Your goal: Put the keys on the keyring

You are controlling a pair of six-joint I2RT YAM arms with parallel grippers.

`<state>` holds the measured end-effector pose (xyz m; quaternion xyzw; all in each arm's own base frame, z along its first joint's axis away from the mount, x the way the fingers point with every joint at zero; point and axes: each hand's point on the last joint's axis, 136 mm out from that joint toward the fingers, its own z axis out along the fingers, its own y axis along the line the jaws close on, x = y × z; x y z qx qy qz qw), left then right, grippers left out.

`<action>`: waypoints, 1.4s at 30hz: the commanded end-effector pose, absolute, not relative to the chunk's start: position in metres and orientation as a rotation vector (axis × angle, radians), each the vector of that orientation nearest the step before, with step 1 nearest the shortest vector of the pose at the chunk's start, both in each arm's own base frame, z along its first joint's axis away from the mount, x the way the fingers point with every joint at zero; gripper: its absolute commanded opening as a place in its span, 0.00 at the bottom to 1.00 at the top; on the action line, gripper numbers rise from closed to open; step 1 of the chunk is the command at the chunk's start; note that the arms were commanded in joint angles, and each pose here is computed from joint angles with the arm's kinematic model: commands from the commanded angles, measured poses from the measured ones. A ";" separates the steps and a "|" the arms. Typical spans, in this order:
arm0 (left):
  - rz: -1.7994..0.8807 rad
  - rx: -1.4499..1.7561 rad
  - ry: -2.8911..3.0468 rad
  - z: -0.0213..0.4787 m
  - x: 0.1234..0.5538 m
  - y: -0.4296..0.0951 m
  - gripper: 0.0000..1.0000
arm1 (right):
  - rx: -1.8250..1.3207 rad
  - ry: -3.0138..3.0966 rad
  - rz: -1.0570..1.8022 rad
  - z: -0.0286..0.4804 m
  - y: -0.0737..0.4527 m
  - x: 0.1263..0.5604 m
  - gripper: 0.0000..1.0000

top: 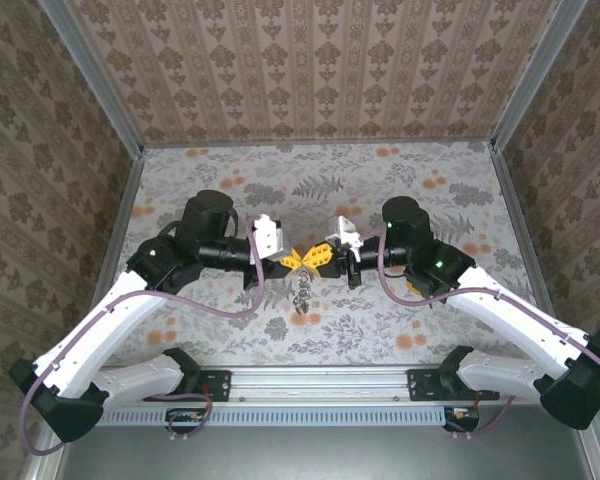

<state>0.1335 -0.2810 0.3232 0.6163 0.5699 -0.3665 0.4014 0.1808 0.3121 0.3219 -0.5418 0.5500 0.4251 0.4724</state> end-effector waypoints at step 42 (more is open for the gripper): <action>-1.023 1.404 1.407 0.338 0.139 -0.282 0.21 | -1.185 1.158 1.157 0.366 0.305 0.172 0.00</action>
